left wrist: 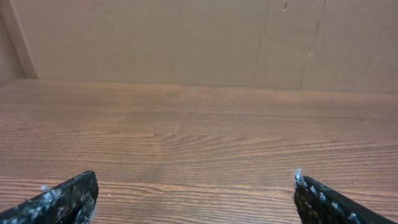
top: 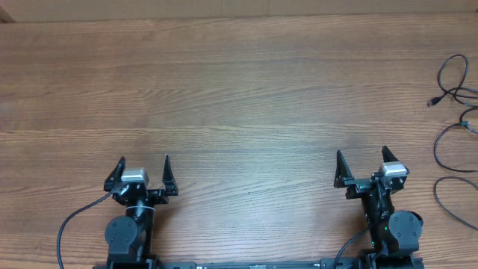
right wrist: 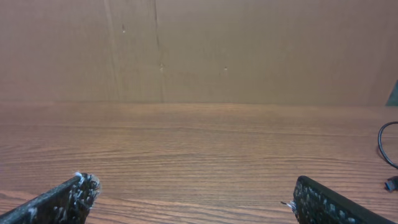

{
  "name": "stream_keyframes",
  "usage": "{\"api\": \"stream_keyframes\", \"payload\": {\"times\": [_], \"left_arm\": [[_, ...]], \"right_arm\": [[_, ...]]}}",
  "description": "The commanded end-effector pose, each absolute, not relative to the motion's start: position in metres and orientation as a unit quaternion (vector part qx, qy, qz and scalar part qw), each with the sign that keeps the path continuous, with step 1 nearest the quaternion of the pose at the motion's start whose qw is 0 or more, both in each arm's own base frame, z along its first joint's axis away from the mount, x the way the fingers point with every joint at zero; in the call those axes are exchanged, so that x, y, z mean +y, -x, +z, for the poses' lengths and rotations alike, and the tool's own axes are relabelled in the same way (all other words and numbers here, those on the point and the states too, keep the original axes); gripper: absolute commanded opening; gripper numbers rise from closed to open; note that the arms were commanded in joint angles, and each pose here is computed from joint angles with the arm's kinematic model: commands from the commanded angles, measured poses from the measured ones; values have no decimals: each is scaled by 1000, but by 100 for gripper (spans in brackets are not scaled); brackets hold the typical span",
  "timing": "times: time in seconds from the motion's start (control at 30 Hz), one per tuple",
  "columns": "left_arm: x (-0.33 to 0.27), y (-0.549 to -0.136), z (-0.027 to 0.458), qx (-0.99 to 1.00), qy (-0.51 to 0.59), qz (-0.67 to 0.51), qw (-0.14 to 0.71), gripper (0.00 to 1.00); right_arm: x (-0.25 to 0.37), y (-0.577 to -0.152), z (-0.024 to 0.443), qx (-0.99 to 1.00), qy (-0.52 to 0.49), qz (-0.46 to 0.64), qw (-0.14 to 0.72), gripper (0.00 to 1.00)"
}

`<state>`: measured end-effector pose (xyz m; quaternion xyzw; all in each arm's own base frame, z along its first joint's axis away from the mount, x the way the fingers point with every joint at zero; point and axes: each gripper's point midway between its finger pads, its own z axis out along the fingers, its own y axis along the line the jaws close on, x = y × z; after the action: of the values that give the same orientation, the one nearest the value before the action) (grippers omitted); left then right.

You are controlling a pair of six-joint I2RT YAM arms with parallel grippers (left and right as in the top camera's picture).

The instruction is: Untangle cables

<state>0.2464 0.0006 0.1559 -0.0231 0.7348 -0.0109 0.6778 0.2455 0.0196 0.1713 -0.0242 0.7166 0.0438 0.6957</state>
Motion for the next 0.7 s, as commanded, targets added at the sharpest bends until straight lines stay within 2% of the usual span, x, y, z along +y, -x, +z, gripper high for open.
{"api": "stream_keyframes", "payload": {"times": [0.0,0.67], "left_arm": [[1,-246,157,732,28,-12,680,100],[1,-246,157,732,28,-12,680,100]], "right_arm": [[17,-246,170,715,16,41,697,100],[17,-246,170,715,16,42,697,100]]}}
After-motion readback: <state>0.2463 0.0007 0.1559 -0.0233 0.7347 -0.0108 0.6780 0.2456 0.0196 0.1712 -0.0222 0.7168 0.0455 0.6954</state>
